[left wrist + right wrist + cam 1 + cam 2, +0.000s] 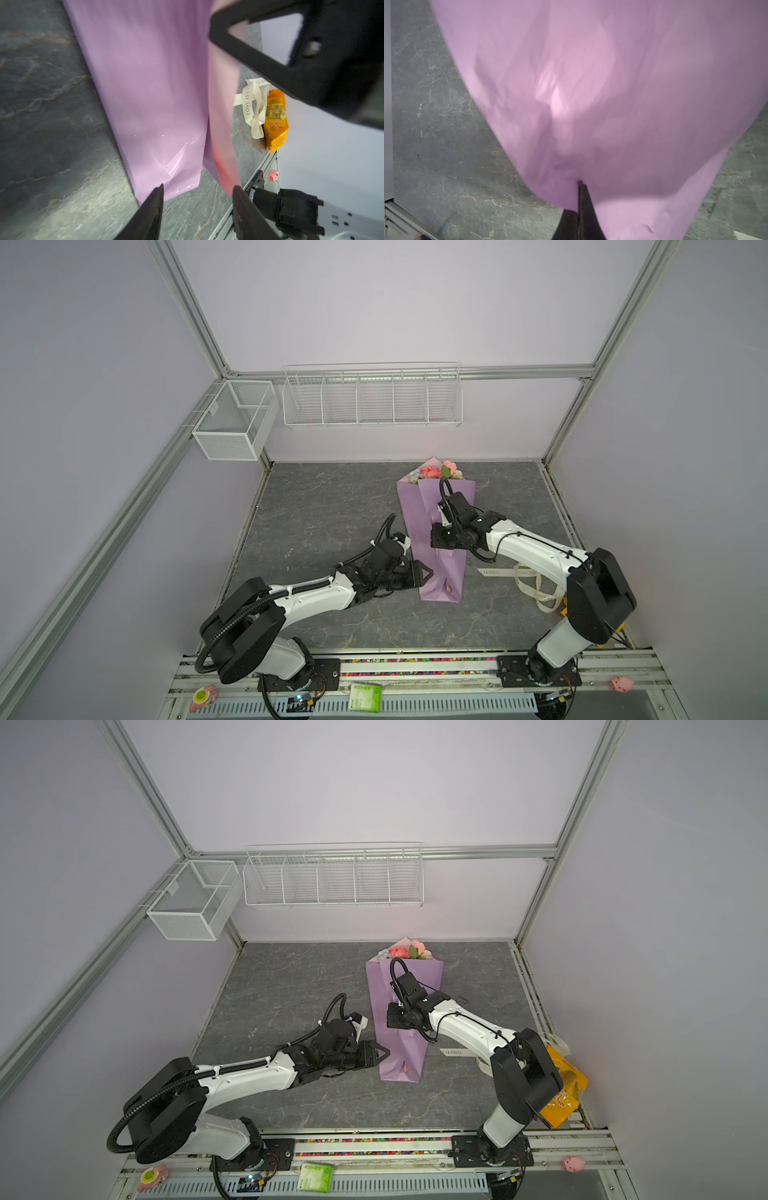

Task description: Tie the bouquet of fake flowers

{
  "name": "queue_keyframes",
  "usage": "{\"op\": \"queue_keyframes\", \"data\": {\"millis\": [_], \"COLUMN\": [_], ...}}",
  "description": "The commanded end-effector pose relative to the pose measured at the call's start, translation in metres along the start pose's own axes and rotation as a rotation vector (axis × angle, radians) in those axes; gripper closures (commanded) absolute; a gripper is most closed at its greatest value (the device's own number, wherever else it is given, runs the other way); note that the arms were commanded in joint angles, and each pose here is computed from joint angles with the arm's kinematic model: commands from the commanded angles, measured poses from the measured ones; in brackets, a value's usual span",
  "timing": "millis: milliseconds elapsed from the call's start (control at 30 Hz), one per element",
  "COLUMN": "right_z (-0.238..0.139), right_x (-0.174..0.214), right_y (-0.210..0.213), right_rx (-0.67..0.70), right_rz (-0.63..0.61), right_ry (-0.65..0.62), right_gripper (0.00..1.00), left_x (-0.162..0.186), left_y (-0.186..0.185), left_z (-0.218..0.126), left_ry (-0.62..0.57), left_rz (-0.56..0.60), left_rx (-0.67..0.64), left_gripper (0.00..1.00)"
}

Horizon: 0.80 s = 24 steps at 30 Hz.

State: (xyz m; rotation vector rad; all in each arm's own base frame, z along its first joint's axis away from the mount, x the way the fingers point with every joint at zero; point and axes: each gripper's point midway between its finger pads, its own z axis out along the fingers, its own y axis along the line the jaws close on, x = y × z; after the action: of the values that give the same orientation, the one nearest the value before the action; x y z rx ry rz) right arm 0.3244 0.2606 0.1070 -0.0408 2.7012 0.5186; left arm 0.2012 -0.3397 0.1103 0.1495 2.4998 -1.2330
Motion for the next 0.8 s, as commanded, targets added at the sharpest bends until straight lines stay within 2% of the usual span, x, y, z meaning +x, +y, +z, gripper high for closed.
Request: {"op": "queue_keyframes", "data": {"millis": [0, 133, 333, 400, 533, 667, 767], "right_z": [0.009, 0.019, 0.024, 0.022, 0.017, 0.014, 0.014], "right_x": [0.003, 0.003, 0.003, 0.003, 0.003, 0.002, 0.003], "right_y": [0.008, 0.013, 0.016, 0.014, 0.009, 0.010, 0.008], "right_rx": [-0.009, -0.025, -0.028, -0.018, 0.000, -0.013, -0.006], "right_rz": [0.018, 0.021, 0.022, 0.025, 0.029, 0.037, 0.043], "right_ry": [0.036, 0.062, 0.080, 0.078, 0.064, 0.056, 0.054], "right_gripper": [0.94, 0.94, 0.94, 0.94, 0.94, 0.94, 0.94], "left_x": [-0.005, -0.002, 0.005, 0.006, 0.010, 0.019, 0.027], "left_y": [0.000, -0.014, -0.018, -0.022, -0.018, 0.001, 0.019], "left_z": [-0.006, -0.006, 0.014, 0.021, 0.037, 0.048, 0.052], "left_ry": [-0.038, -0.018, 0.063, 0.079, 0.118, 0.125, 0.123], "left_rz": [0.009, 0.029, 0.020, 0.018, -0.004, -0.051, -0.096], "left_rx": [0.019, 0.098, 0.134, 0.158, 0.164, 0.144, 0.118], "left_gripper": [0.38, 0.23, 0.24, 0.28, 0.49, 0.69, 0.79]}}
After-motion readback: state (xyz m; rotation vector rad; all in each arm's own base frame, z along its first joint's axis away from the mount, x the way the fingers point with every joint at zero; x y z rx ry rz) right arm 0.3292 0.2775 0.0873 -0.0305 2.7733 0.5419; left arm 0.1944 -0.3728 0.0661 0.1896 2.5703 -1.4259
